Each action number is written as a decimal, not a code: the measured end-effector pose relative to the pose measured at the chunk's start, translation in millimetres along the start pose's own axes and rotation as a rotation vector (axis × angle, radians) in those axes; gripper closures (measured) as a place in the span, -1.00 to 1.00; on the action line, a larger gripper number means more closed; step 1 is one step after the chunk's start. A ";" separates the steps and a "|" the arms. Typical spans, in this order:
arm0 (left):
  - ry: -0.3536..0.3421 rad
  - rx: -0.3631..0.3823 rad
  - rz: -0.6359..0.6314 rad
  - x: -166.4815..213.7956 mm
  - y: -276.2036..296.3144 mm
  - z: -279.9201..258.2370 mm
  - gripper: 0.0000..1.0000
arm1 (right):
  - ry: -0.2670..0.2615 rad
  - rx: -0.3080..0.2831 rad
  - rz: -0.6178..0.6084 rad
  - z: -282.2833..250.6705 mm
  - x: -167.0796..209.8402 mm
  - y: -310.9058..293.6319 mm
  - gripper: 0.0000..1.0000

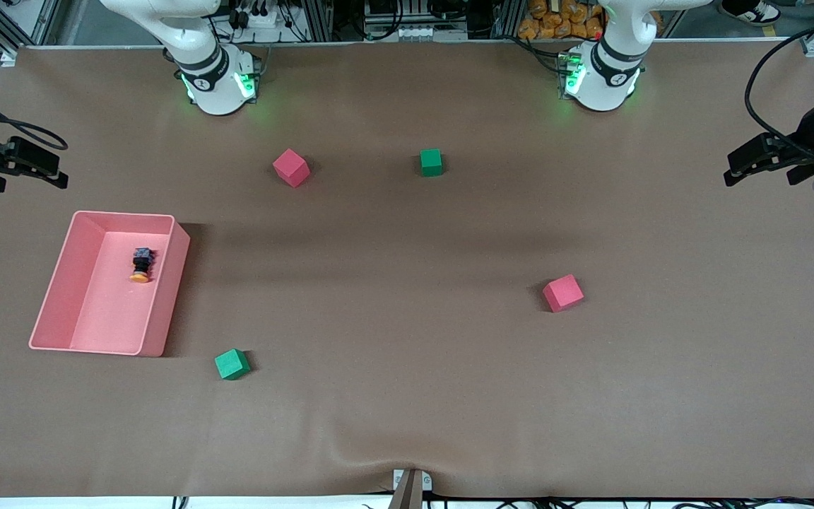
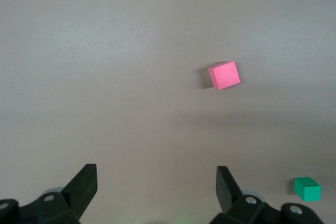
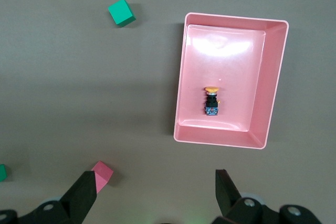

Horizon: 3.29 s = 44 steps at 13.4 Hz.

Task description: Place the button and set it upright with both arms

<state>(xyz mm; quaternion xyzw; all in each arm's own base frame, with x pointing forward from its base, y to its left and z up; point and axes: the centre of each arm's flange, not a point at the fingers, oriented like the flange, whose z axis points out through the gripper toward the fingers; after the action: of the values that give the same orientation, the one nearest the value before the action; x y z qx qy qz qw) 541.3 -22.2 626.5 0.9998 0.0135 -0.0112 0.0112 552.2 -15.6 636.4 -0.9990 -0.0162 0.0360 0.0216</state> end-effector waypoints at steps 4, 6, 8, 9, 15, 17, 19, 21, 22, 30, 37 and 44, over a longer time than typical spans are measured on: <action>0.000 0.000 0.000 0.0 0.0 0.0 -1.00 | -0.005 0.001 0.000 2.3 0.0 0.0 -1.00; 0.000 0.000 0.000 0.0 0.0 0.0 -1.00 | -0.011 0.001 0.001 4.9 0.1 0.5 -1.00; -0.006 0.000 0.000 -0.6 0.2 0.5 -1.00 | -0.033 0.004 0.015 16.1 0.3 8.2 -1.00; -0.009 0.001 0.001 -0.9 0.5 0.8 -1.00 | -0.049 0.006 0.028 25.5 0.7 15.3 -1.00; -0.043 0.003 0.000 -3.0 -0.1 5.7 -1.00 | -0.049 0.009 0.063 128.7 16.1 54.3 -1.00; -0.055 0.003 0.000 -4.4 -0.2 6.3 -1.00 | -0.009 -0.014 0.052 170.9 21.5 60.4 -1.00; -0.063 0.004 0.000 -5.7 -0.2 6.2 -1.00 | 0.027 -0.047 0.044 213.3 22.3 66.7 -1.00; -0.065 0.004 -0.001 -5.9 -0.3 6.1 -1.00 | 0.044 -0.060 0.045 251.2 18.9 75.6 -1.00; -0.066 0.004 -0.001 -6.0 -0.4 6.2 -1.00 | 0.046 -0.061 0.044 268.4 16.3 83.0 -1.00; -0.052 0.003 -0.001 -5.7 -0.9 -0.4 -1.00 | 0.019 -0.052 0.054 344.9 16.8 117.7 -1.00; -0.052 0.003 -0.001 -5.5 -1.0 -0.1 -1.00 | 0.040 -0.055 0.048 377.9 23.9 122.7 -1.00; -0.059 0.003 -0.001 -3.4 -0.7 3.6 -1.00 | 0.037 -0.051 0.069 427.2 9.7 139.3 -1.00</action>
<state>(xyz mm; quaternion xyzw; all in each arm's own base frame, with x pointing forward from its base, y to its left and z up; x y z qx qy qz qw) 537.8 -21.8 622.9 0.9990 0.0135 -0.0408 0.0100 535.1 -136.4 203.8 -0.9997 0.0176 0.0179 -0.0048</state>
